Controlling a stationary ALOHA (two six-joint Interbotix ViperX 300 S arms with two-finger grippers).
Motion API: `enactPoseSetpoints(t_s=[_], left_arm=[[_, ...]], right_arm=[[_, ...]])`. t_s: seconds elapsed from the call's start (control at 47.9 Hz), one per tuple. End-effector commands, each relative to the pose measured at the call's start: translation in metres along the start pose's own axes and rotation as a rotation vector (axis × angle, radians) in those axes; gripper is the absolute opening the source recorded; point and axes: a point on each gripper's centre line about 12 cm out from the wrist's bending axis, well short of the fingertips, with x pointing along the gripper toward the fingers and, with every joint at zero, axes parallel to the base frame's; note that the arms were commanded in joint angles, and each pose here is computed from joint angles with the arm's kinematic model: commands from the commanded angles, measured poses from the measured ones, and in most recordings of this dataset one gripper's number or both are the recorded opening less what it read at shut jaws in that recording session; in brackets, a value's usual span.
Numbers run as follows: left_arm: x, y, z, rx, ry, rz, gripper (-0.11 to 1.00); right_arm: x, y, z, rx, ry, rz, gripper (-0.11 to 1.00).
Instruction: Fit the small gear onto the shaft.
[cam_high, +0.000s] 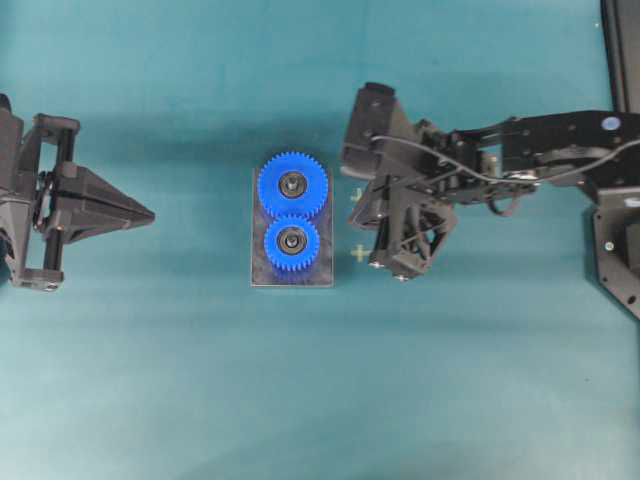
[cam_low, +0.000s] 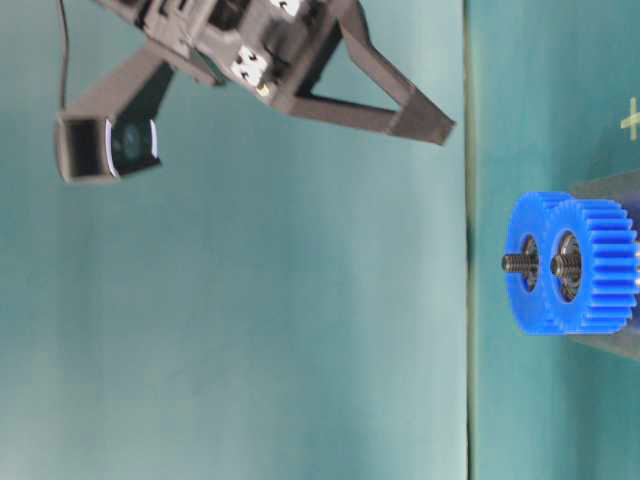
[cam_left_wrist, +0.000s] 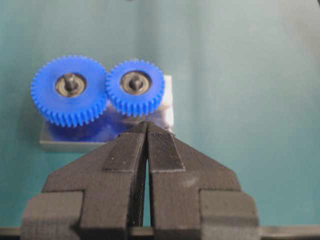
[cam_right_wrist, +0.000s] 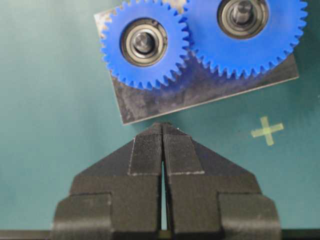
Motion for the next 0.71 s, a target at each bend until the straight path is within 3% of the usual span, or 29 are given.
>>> enactPoseSetpoints(t_s=[0.0,0.689], left_arm=[[0.0004,-0.0002,0.0045,0.005,-0.012,0.000,0.00],[0.0002,-0.0001,0.0030,0.003,-0.011,0.000,0.00]], right_arm=[[-0.0119,0.0027,0.0066,-0.010,-0.050,0.013,-0.01],[-0.0115,0.0037,0.0064,-0.008,-0.063,0.019,-0.01]])
